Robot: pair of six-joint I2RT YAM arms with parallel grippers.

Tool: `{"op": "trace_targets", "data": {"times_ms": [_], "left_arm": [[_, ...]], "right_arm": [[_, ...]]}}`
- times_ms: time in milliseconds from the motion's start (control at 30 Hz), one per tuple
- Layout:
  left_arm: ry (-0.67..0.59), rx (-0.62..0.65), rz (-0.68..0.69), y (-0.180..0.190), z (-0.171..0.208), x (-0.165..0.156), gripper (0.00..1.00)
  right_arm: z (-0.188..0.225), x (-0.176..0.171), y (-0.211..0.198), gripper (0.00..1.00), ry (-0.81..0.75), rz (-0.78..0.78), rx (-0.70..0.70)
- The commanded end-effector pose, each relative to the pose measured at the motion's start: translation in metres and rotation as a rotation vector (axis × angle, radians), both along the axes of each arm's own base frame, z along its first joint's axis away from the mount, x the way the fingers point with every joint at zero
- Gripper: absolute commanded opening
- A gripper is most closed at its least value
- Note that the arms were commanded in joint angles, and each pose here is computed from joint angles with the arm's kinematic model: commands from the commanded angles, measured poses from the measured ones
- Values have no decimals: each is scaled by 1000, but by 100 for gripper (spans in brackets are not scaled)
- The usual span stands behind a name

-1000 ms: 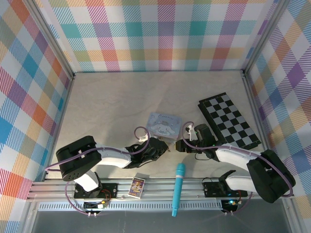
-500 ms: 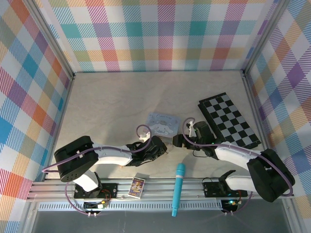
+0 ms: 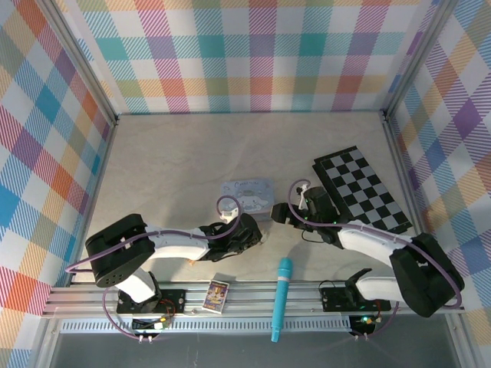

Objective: Unlock a padlock with a key

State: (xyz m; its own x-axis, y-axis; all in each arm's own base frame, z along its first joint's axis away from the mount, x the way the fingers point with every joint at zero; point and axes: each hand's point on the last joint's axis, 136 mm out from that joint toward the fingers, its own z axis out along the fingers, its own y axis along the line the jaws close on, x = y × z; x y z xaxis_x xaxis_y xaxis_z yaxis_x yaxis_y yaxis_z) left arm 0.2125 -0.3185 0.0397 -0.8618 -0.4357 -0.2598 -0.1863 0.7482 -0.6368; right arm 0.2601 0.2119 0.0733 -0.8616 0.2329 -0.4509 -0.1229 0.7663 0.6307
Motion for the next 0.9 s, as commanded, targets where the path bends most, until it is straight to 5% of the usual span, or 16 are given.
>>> {"op": "trace_targets", "data": {"times_ms": [0, 167, 600, 867], "left_arm": [[17, 39, -12, 6, -4, 1, 0], [25, 55, -29, 8, -5, 2, 0], [25, 274, -95, 34, -14, 1, 0], [41, 445, -138, 55, -26, 3, 3]], "right_arm": [[32, 18, 7, 86, -95, -15, 45], [33, 26, 16, 87, -91, 16, 28], [-4, 33, 13, 76, 23, 50, -280], [-23, 26, 15, 72, 70, 80, -305]]}}
